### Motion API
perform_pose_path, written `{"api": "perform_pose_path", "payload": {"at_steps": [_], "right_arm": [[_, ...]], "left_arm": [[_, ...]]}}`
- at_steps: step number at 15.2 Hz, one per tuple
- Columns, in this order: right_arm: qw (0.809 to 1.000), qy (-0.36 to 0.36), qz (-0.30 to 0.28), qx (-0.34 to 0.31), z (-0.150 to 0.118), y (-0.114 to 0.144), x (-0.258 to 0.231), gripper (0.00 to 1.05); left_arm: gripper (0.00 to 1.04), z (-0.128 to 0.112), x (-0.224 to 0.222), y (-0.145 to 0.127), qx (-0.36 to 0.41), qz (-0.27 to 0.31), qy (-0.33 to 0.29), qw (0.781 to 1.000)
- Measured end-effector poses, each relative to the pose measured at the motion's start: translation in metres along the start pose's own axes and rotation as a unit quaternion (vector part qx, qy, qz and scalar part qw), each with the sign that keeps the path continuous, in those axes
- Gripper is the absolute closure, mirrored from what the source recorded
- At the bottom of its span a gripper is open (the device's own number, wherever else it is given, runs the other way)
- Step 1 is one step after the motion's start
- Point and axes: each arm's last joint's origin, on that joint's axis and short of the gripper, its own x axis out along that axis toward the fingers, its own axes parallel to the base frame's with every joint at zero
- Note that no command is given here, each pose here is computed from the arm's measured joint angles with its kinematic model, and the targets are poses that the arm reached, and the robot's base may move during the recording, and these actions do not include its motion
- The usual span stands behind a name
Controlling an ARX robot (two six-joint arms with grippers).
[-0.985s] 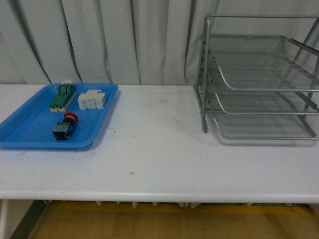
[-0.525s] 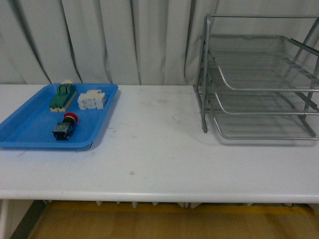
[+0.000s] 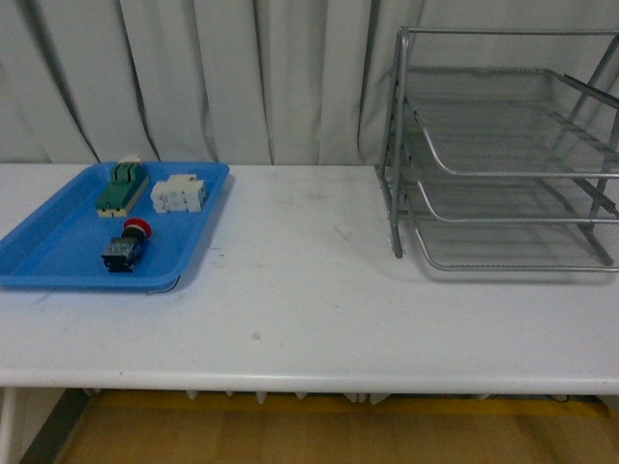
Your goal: Place button on rack with both arms
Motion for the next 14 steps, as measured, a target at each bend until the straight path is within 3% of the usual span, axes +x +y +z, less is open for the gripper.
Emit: {"api": "perform_pose_path", "payload": {"at_steps": [7,8,9,12,14], "right_arm": [[1.0,0.024,0.003,0.005,-0.002,0.0,0.0,0.06],[0.992,0.121,0.017,0.035,-0.002,-0.001,0.002,0.06],[0.984,0.159,0.011,0.074,0.0,-0.004,0.011,0.06],[0.962,0.159,0.014,0.22,-0.005,-0.014,0.047,0.06],[0.952,0.158,0.009,0.263,-0.011,-0.018,0.059,0.06]], "left_arm": [[0.07,0.0,0.0,0.0,0.0,0.0,0.0,1.0],[0.07,0.0,0.0,0.0,0.0,0.0,0.0,1.0],[0.07,0.0,0.0,0.0,0.0,0.0,0.0,1.0],[0.07,0.0,0.0,0.0,0.0,0.0,0.0,1.0],[0.07,0.0,0.0,0.0,0.0,0.0,0.0,1.0]]}}
